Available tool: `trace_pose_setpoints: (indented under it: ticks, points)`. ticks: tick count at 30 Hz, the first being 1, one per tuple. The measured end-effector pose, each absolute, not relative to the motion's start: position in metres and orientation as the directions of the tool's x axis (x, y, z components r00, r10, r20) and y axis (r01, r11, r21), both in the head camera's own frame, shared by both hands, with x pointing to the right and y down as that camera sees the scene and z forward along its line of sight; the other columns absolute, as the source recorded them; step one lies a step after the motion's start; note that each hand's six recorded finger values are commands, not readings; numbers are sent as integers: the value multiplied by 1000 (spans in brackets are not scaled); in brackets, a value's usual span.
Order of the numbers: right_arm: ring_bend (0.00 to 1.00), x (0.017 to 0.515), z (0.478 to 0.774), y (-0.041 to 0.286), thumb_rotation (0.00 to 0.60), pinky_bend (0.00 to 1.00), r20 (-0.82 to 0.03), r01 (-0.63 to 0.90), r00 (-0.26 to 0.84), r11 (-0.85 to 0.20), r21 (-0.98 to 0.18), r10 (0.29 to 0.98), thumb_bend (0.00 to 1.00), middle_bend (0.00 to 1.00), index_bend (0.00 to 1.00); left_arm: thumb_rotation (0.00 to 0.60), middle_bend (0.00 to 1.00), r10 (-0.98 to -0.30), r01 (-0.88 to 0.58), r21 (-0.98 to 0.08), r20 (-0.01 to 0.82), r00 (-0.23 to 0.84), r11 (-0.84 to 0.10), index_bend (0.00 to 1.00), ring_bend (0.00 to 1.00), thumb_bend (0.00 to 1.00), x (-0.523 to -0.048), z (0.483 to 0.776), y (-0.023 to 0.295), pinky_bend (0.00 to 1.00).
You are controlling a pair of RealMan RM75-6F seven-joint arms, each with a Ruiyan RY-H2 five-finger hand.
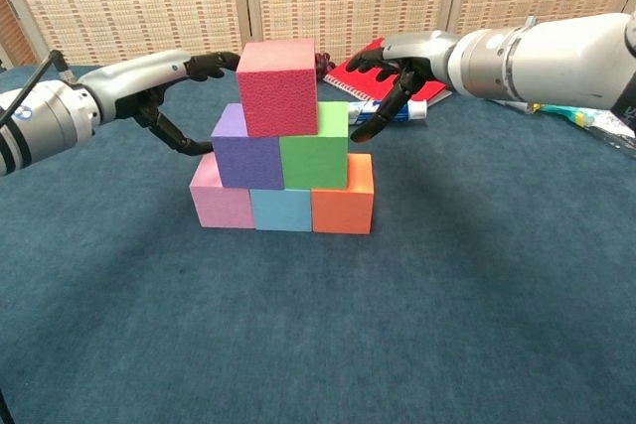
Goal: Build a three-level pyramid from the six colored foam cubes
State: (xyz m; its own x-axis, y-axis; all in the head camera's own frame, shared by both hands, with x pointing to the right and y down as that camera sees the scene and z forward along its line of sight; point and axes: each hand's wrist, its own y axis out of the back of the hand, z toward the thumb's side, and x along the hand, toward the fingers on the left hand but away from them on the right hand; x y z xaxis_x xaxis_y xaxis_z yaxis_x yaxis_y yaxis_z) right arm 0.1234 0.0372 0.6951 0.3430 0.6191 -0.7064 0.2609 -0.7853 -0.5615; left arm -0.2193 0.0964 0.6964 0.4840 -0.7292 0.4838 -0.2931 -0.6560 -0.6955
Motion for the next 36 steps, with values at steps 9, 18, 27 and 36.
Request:
trace_pose_setpoints:
  ticks: [9,18,27,36]
  points:
    - [0,121,694,39,600,0,-703,263,348,-785,-561,620,0,7,0,600,0,-729,-291,-697,482,485,-655,0,0,290,-219,697,96,34]
    - [0,118,694,39,600,0,-700,266,345,-781,-566,625,0,7,0,600,0,-729,-288,-700,482,486,-654,0,0,289,-217,698,95,33]
    - [0,118,694,41,600,0,-702,260,343,-781,-568,625,0,7,0,600,0,-729,-281,-703,485,484,-654,0,0,288,-219,699,95,33]
    - [0,121,691,44,600,0,-701,257,342,-780,-571,626,0,7,0,600,0,-731,-280,-706,483,482,-651,0,0,289,-221,699,95,33]
